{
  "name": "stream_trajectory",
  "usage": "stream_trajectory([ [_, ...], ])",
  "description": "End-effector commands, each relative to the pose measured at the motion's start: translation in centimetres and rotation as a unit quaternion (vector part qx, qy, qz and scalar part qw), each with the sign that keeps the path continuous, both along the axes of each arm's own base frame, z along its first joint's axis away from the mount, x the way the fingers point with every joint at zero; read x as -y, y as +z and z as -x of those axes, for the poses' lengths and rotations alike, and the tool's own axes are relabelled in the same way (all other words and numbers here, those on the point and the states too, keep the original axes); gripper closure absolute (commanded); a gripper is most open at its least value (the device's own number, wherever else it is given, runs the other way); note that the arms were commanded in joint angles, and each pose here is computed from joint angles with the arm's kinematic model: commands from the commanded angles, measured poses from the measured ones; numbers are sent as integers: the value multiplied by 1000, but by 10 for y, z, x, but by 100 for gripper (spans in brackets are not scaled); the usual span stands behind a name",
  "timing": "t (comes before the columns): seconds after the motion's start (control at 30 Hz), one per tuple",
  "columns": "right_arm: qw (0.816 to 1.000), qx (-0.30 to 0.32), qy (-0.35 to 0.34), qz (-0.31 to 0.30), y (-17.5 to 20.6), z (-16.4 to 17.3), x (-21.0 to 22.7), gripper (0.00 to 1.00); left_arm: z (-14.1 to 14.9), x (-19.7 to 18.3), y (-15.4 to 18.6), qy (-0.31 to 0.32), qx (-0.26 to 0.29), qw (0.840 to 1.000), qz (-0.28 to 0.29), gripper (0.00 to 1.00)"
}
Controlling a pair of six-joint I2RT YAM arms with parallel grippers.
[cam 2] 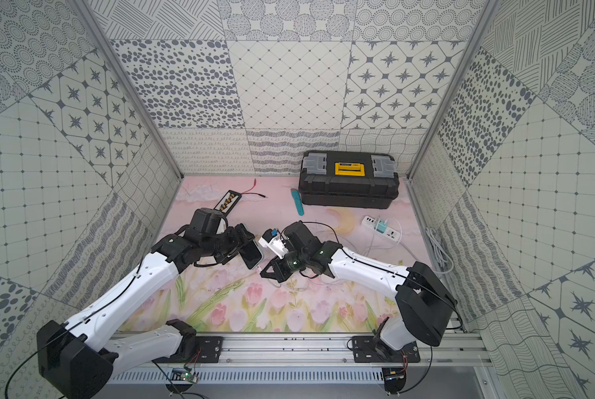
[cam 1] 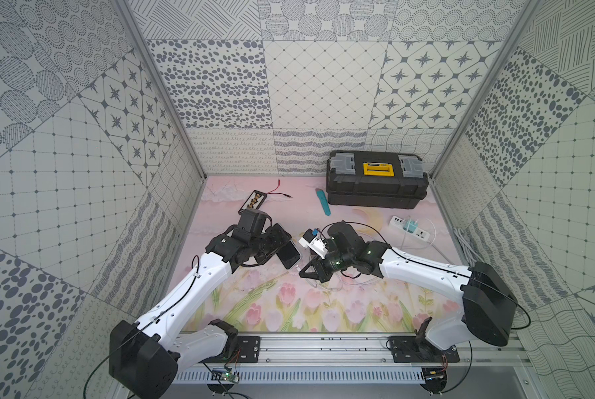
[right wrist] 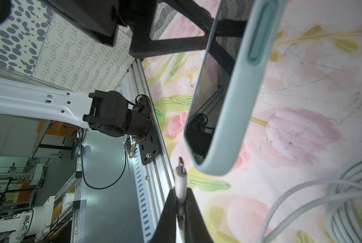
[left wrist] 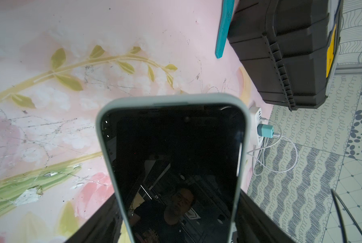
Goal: Plug the charging cable into the phone
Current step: Insert the charging cable into the phone.
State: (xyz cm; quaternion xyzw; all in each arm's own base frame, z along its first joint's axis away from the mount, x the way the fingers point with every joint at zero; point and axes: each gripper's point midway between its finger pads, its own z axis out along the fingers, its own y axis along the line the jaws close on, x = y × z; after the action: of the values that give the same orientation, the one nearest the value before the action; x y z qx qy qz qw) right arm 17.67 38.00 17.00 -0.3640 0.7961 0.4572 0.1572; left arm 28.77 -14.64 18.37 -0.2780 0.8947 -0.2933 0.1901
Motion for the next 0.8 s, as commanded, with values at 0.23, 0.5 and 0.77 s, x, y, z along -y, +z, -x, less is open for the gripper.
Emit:
stream_trajectory([
  [0.23,999,35,-9,3,-1,-13,-6,100,-10,8,7,-13,7,1000,13,100],
  [0.5,999,46,3,13,-9,-8,0,100,-6,5,8,-8,-11,1000,3,100],
  [0.77,998,62,-6,10,-2,-14,-1,100,-5,6,8,-10,-18,1000,6,100],
])
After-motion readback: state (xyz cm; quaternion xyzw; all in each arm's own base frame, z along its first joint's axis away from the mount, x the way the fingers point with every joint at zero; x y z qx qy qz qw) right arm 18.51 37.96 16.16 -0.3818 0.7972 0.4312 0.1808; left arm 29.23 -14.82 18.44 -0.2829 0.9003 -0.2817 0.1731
